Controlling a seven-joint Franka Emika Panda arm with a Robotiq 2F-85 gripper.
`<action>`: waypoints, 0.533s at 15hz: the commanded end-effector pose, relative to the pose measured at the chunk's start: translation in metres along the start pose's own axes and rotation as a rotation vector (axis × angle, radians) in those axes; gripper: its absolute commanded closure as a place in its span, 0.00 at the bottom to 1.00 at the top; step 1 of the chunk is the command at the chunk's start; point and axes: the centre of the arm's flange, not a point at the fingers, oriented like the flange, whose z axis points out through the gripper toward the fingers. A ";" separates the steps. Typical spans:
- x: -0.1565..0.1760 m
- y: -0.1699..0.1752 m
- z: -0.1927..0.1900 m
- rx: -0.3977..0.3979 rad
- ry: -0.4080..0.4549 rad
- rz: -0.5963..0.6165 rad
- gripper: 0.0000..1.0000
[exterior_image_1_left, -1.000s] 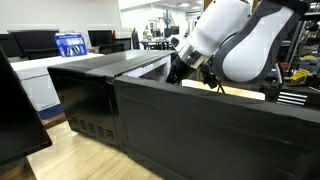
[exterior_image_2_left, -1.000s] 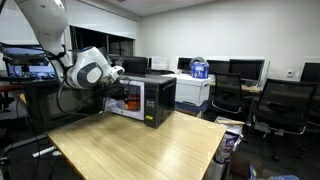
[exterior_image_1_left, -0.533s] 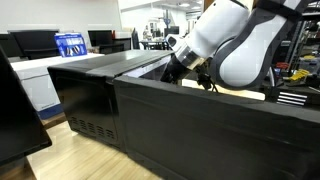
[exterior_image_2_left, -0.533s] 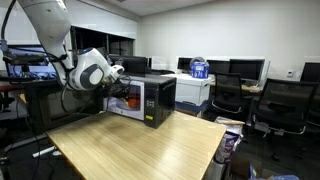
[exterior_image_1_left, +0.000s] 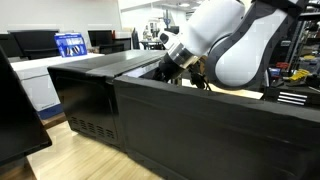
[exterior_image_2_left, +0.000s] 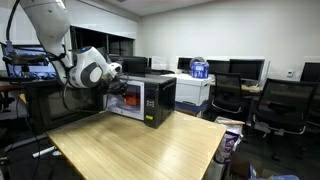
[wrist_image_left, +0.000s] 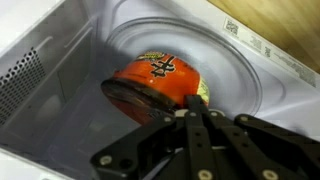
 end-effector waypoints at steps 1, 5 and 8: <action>-0.022 -0.007 0.006 -0.003 -0.015 -0.013 1.00; -0.044 -0.013 0.021 0.002 -0.068 -0.021 1.00; -0.048 -0.017 0.033 -0.006 -0.074 -0.027 1.00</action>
